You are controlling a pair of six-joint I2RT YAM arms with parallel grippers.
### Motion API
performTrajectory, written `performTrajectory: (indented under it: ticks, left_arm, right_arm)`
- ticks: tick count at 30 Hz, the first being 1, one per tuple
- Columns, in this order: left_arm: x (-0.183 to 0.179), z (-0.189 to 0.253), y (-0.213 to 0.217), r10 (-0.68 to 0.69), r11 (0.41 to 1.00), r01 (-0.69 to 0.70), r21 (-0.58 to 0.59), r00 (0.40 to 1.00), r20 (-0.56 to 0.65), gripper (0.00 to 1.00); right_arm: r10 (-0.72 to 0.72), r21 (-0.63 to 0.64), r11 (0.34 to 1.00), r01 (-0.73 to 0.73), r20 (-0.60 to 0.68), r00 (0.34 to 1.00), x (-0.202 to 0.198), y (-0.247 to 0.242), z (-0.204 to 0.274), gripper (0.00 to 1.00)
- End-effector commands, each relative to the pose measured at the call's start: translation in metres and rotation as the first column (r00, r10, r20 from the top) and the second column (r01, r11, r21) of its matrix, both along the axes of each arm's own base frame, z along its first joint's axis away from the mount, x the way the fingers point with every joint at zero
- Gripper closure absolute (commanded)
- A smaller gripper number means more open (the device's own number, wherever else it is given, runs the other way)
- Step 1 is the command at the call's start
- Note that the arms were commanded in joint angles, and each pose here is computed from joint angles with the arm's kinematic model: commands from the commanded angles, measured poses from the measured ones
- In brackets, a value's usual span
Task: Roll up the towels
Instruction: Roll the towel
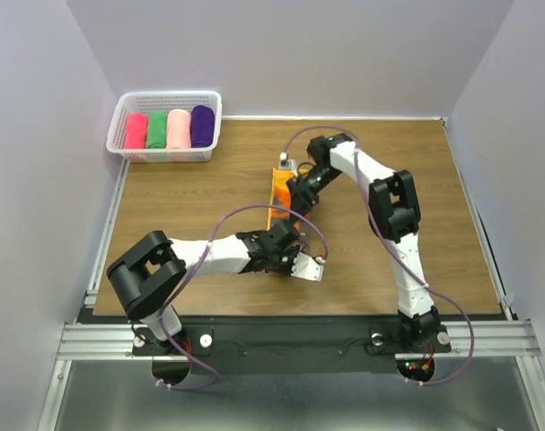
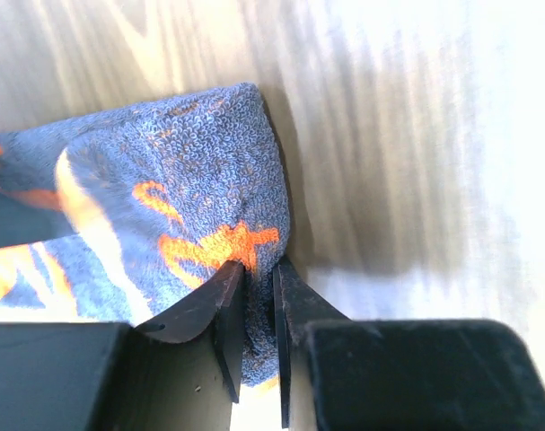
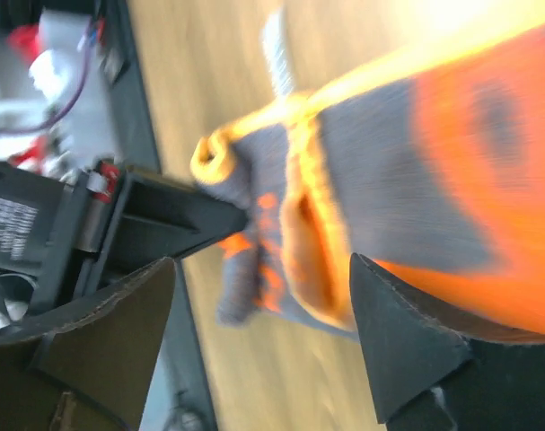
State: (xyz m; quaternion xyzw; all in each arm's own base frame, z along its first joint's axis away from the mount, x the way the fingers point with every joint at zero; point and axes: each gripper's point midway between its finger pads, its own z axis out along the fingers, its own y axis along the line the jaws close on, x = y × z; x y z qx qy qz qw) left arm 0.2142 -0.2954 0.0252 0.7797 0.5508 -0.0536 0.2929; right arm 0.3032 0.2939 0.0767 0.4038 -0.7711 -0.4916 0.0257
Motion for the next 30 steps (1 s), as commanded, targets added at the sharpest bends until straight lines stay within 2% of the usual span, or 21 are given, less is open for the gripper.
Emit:
performTrajectory:
  ticks: [1, 4, 5, 6, 7, 9, 10, 11, 13, 14, 15, 16, 18, 21, 22, 24, 25, 26, 27, 30]
  left_arm:
    - [-0.045, -0.019, 0.017, 0.012, 0.996, 0.011, 0.085, 0.966, -0.259, 0.80]
    - [-0.042, -0.010, 0.010, 0.040, 0.998, -0.018, 0.067, 0.938, -0.344, 0.80]
    - [-0.045, -0.016, 0.017, 0.059, 0.996, -0.027, 0.090, 0.924, -0.377, 0.79]
    - [-0.041, -0.009, 0.008, 0.053, 0.997, -0.029, 0.065, 0.915, -0.399, 0.79]
    - [-0.038, -0.010, 0.015, 0.086, 0.995, -0.053, 0.086, 0.893, -0.441, 0.79]
    - [-0.029, -0.011, 0.015, 0.128, 0.991, -0.088, 0.102, 0.843, -0.522, 0.78]
    - [-0.026, -0.010, 0.015, 0.137, 0.990, -0.094, 0.105, 0.827, -0.546, 0.77]
    - [-0.018, -0.011, 0.008, 0.133, 0.991, -0.095, 0.095, 0.805, -0.578, 0.77]
    - [-0.014, -0.012, 0.010, 0.159, 0.987, -0.111, 0.115, 0.762, -0.628, 0.77]
    - [0.000, -0.014, 0.009, 0.178, 0.984, -0.135, 0.115, 0.739, -0.650, 0.77]
    - [0.002, -0.014, 0.006, 0.159, 0.987, -0.124, 0.100, 0.717, -0.679, 0.76]
    - [0.001, -0.024, 0.017, 0.193, 0.981, -0.129, 0.143, 0.666, -0.721, 0.75]
    - [0.013, -0.022, 0.014, 0.171, 0.985, -0.121, 0.120, 0.650, -0.740, 0.74]
    - [0.024, -0.032, 0.020, 0.197, 0.980, -0.132, 0.148, 0.590, -0.783, 0.73]
    - [0.019, -0.040, 0.025, 0.206, 0.978, -0.119, 0.169, 0.538, -0.818, 0.71]
    - [0.034, -0.040, 0.023, 0.198, 0.980, -0.120, 0.158, 0.529, -0.825, 0.70]
    - [0.034, -0.042, 0.027, 0.210, 0.978, -0.110, 0.179, 0.507, -0.836, 0.70]
    - [0.037, -0.052, 0.029, 0.228, 0.974, -0.114, 0.197, 0.487, -0.843, 0.70]
    - [0.048, -0.051, 0.028, 0.220, 0.975, -0.128, 0.181, 0.493, -0.842, 0.69]
    - [0.058, -0.056, 0.028, 0.238, 0.971, -0.148, 0.190, 0.457, -0.857, 0.67]
  right_arm:
    - [-0.140, 0.031, 0.990, 0.136, 0.216, 0.966, 0.076, -0.025, 0.047, 0.13]
    - [-0.257, 0.095, 0.966, 0.239, 0.284, 0.924, 0.110, -0.052, 0.080, 0.07]
    - [-0.291, 0.120, 0.956, 0.267, 0.297, 0.909, 0.115, -0.061, 0.091, 0.02]
    - [-0.320, 0.140, 0.947, 0.290, 0.298, 0.900, 0.118, -0.071, 0.098, 0.00]
    - [-0.361, 0.183, 0.931, 0.317, 0.316, 0.877, 0.117, -0.087, 0.116, 0.00]
    - [-0.397, 0.203, 0.916, 0.346, 0.351, 0.848, 0.115, -0.107, 0.122, 0.00]
    - [-0.404, 0.223, 0.914, 0.339, 0.411, 0.817, 0.104, -0.113, 0.146, 0.00]
    - [-0.402, 0.180, 0.916, 0.360, 0.383, 0.832, 0.089, -0.119, 0.127, 0.00]
    - [-0.395, 0.176, 0.919, 0.354, 0.441, 0.806, 0.072, -0.127, 0.131, 0.00]
    - [-0.397, 0.200, 0.918, 0.343, 0.505, 0.767, 0.058, -0.130, 0.155, 0.00]
    - [-0.395, 0.177, 0.918, 0.354, 0.485, 0.780, 0.042, -0.132, 0.141, 0.00]
    - [-0.400, 0.173, 0.915, 0.366, 0.518, 0.756, 0.039, -0.135, 0.142, 0.00]
    - [-0.404, 0.185, 0.912, 0.365, 0.555, 0.727, 0.011, -0.139, 0.151, 0.00]
    - [-0.362, 0.157, 0.926, 0.342, 0.627, 0.690, -0.012, -0.138, 0.155, 0.00]
    - [-0.280, 0.067, 0.947, 0.316, 0.658, 0.700, -0.024, -0.134, 0.132, 0.00]
    - [-0.197, -0.011, 0.957, 0.289, 0.706, 0.680, -0.034, -0.132, 0.115, 0.00]
    - [-0.166, -0.026, 0.958, 0.285, 0.759, 0.629, -0.033, -0.129, 0.113, 0.00]
    - [-0.148, -0.049, 0.958, 0.283, 0.761, 0.631, -0.040, -0.129, 0.100, 0.00]
    - [-0.131, -0.058, 0.959, 0.276, 0.776, 0.617, -0.042, -0.126, 0.097, 0.00]
    - [-0.029, -0.124, 0.965, 0.229, 0.823, 0.568, -0.040, -0.105, 0.080, 0.00]
